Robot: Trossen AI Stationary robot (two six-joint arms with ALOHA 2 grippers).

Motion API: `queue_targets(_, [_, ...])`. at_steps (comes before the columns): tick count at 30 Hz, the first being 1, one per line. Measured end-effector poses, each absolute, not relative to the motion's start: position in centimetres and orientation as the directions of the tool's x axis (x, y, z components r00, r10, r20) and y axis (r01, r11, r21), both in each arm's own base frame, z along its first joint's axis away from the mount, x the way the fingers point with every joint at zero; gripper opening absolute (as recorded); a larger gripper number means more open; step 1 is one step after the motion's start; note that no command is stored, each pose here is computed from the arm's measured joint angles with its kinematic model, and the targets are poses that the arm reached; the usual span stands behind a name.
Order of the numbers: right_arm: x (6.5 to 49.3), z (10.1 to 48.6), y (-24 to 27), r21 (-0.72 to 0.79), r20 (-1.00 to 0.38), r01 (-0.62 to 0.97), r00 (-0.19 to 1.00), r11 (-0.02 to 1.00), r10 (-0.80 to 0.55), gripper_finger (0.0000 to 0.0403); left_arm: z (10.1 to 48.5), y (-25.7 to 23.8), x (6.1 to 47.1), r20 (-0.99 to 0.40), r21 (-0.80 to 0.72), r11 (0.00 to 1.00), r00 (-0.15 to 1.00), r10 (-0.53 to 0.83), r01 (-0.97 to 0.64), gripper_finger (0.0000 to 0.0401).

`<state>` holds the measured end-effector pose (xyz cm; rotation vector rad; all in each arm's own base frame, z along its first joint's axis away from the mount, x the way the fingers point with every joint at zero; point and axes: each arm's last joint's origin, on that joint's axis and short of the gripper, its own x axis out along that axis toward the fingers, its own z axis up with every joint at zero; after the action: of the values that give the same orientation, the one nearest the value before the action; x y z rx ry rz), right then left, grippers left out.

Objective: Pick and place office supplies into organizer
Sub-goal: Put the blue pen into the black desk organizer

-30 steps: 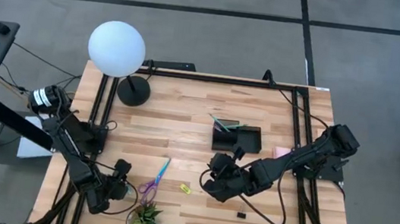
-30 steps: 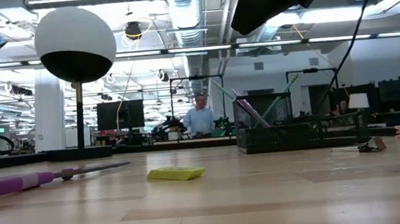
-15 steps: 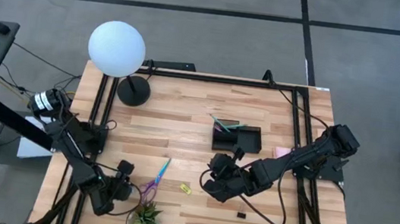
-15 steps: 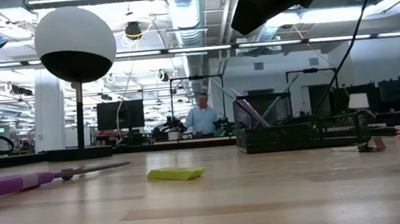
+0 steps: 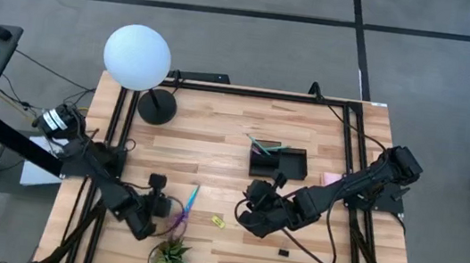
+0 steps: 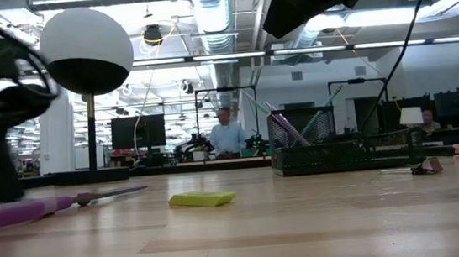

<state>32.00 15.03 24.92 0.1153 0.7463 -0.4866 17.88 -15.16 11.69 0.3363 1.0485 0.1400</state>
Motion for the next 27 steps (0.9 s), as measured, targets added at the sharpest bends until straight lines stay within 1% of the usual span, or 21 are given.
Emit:
queue_targets(4, [32.2,25.1,15.0,-0.079,-0.633,0.494,0.646,0.866,-0.427,0.0093,12.2,-13.5,18.9,-0.811,0.364,0.931,0.491,0.317,0.000,0.0002])
queue_targets(8, [32.2,25.2,14.8,-0.104,-0.604,0.517,0.646,0.850,-0.467,0.0093,13.5,-11.9,20.0,-0.768,0.392,0.918,0.531,0.358,-0.053,0.0002])
queue_targets(11, [32.2,25.2,14.8,-0.111,-0.594,0.524,0.646,0.844,-0.479,0.0093,14.7,-10.4,21.0,-0.740,0.382,0.918,0.561,0.371,-0.103,0.0002])
queue_targets(14, [32.1,25.2,14.8,-0.115,-0.596,0.523,0.644,0.844,-0.480,0.0093,15.7,-8.9,22.0,-0.735,0.330,0.934,0.584,0.345,-0.135,0.0001])
queue_targets(19, [31.6,25.1,15.2,-0.141,-0.606,0.505,0.636,0.852,-0.478,0.0093,17.3,-6.9,22.9,-0.744,0.156,0.970,0.624,0.240,-0.187,0.0001])
queue_targets(22, [31.3,25.1,15.8,-0.148,-0.609,0.488,0.641,0.860,-0.468,0.0093,18.1,-6.1,22.0,-0.770,0.087,0.969,0.601,0.212,-0.230,0.0000])
queue_targets(24, [31.0,25.0,16.3,-0.151,-0.610,0.474,0.646,0.867,-0.459,0.0093,18.9,-6.0,20.7,-0.790,0.089,0.966,0.574,0.217,-0.243,0.0000])
queue_targets(27, [30.6,25.0,17.0,-0.143,-0.609,0.468,0.653,0.872,-0.450,0.0093,20.4,-5.8,17.4,-0.808,0.102,0.951,0.533,0.250,-0.292,0.0000])
